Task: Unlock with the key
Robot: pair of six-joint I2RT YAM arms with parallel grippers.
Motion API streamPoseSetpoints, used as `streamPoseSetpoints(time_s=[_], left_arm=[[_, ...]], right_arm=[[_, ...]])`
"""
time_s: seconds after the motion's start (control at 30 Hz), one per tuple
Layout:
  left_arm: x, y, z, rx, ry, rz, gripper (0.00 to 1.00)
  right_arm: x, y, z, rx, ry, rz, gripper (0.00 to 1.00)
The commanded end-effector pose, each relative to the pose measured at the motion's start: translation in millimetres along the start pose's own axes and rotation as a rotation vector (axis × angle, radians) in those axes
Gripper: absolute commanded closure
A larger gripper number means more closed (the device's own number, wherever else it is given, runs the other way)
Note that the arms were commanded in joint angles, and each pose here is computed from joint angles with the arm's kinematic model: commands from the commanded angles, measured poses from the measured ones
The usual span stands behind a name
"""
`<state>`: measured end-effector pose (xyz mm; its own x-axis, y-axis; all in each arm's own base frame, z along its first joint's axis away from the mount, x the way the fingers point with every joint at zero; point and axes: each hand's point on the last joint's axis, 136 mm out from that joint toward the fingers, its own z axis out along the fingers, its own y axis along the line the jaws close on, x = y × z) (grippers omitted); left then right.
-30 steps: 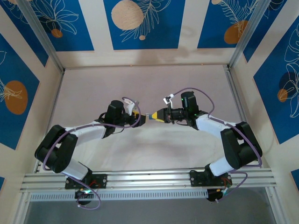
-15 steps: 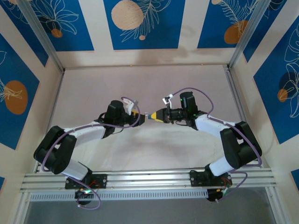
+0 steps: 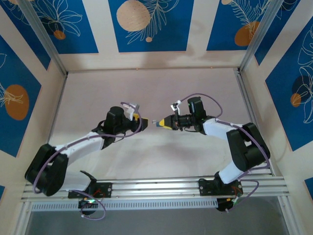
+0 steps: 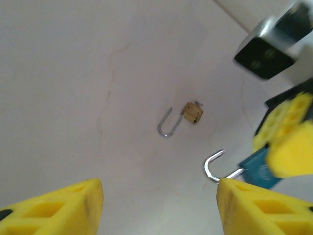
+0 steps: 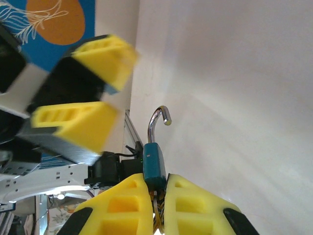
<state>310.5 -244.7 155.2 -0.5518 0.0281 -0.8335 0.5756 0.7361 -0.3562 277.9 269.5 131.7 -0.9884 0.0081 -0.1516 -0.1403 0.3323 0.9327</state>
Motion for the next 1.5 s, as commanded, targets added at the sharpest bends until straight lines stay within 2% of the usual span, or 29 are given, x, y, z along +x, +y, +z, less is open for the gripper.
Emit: streamPoseSetpoints(time_s=[0.0,0.2,0.6,0.73,1.0,1.33,1.47], left_arm=[[-3,15,-14,-0.087,-0.040,0.023,0.37],[-5,25,-31,-0.168,-0.081,0.027,0.35],[-4,26,-31,-0.166,-0.082,0.033,0.34],[-4,26,-30,-0.168,-0.084,0.030,0.34],[-2,28,-28,-0.175,-0.077,0.031,0.34],[0,31,-26,-0.183,-0.076,0.026,0.34],[0,31,-25,-0.183,-0.076,0.026,0.34]], right_arm=[[-4,-3,2,-0.008,0.028,0.006,0.98],[-11,-22,13,0.029,0.044,0.028,0.98],[1,-64,41,0.126,0.117,0.082,0.98],[10,-79,40,0.180,0.127,0.105,0.98],[25,-94,39,0.197,0.144,0.141,0.98],[29,-111,38,0.240,0.157,0.192,0.97],[28,-110,36,0.210,0.143,0.210,0.96]])
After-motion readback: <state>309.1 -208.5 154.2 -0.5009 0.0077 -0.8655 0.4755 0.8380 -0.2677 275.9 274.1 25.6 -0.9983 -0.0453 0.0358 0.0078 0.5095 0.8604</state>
